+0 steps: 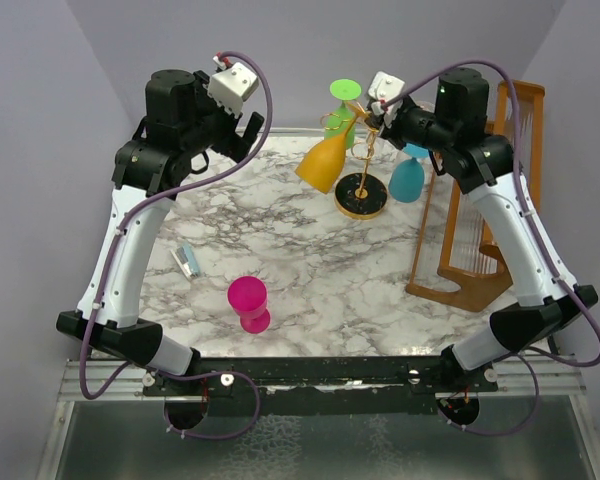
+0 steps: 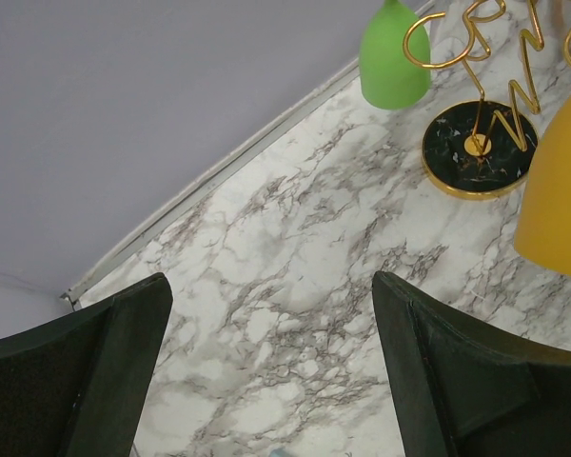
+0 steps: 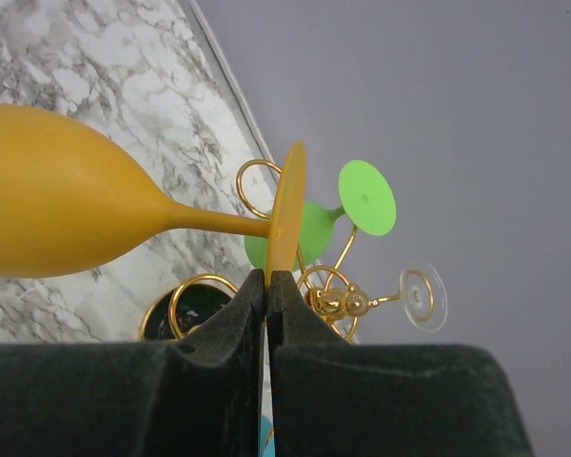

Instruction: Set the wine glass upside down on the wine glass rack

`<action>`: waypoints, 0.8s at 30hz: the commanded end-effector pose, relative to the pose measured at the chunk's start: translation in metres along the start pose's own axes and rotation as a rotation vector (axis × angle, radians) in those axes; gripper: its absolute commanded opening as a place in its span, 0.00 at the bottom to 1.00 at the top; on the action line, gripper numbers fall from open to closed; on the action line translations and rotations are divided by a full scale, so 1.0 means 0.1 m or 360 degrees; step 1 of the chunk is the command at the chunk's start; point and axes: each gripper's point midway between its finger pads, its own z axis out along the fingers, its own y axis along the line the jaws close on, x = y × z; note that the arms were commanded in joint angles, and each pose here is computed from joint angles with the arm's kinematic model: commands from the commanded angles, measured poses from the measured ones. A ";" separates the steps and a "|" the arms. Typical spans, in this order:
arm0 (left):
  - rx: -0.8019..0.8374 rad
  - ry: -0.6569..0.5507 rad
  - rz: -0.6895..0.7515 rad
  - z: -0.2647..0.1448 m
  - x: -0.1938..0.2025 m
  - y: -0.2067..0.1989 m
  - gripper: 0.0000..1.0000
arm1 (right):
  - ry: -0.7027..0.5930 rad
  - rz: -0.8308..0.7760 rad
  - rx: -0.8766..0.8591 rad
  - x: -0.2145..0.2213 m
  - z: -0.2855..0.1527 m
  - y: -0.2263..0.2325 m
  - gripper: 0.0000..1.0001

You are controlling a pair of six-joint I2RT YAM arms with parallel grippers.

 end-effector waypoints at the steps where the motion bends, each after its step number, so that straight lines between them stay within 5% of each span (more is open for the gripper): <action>1: -0.0030 -0.0027 -0.0014 0.02 -0.03 0.05 0.89 | 0.0122 -0.0259 -0.0025 0.09 0.09 0.03 0.01; 24: 0.0045 -0.0018 -0.0006 0.10 -0.01 -0.02 0.90 | 0.0460 -0.0590 0.0090 0.52 0.36 0.06 0.01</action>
